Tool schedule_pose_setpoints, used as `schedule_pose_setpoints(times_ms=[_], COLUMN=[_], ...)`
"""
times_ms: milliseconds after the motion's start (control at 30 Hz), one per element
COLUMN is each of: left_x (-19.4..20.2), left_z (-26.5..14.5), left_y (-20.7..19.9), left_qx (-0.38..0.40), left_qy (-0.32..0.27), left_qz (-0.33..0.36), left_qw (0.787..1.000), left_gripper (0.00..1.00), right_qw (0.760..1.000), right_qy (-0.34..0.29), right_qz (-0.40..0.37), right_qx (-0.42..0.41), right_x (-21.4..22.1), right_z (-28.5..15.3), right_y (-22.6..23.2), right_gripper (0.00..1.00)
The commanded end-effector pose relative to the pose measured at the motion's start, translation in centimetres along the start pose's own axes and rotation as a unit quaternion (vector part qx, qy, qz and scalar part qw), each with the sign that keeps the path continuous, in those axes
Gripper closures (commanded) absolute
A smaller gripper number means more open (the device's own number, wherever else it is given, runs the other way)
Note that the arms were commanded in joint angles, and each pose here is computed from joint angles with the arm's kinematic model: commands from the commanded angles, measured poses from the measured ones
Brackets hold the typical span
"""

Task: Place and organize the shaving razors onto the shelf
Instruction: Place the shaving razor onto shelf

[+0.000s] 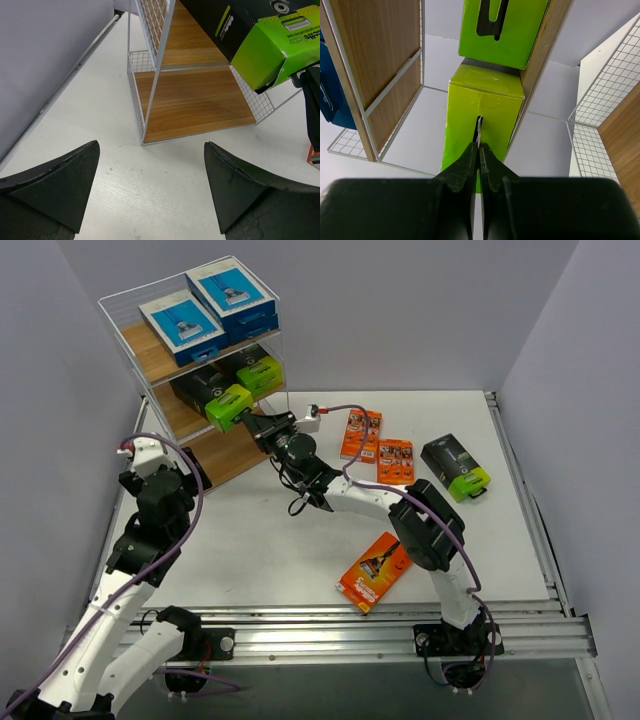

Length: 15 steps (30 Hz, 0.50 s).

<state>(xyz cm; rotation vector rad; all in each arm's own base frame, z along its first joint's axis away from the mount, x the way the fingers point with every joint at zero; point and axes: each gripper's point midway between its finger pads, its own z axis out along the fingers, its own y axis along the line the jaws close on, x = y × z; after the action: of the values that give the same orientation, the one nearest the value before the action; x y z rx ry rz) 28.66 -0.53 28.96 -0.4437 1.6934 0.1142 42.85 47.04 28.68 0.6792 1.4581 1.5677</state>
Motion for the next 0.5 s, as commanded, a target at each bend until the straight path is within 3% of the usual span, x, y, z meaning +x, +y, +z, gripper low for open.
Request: schedule_pose_setpoints(times_ms=[0, 400, 467], left_x=[-1.1, -3.0, -3.3], left_z=[0.5, 3.3, 3.8], left_y=[-1.9, -4.4, -5.2], left_qx=[0.03, 0.023, 0.032], left_qy=[-0.005, -0.014, -0.018], left_qz=[-0.052, -0.072, -0.075], left_qw=[0.998, 0.997, 0.996], left_gripper=[0.06, 0.06, 0.0], right_qw=[0.998, 0.997, 0.997], right_qy=[-0.02, 0.019, 0.024], right_qz=[0.001, -0.003, -0.005], right_qx=[-0.051, -0.075, -0.077], right_x=[-1.9, -2.2, -2.2], right_z=[-0.5, -0.3, -0.4], right_y=[4.7, 5.4, 5.4], right_gripper=[1.0, 1.0, 1.0])
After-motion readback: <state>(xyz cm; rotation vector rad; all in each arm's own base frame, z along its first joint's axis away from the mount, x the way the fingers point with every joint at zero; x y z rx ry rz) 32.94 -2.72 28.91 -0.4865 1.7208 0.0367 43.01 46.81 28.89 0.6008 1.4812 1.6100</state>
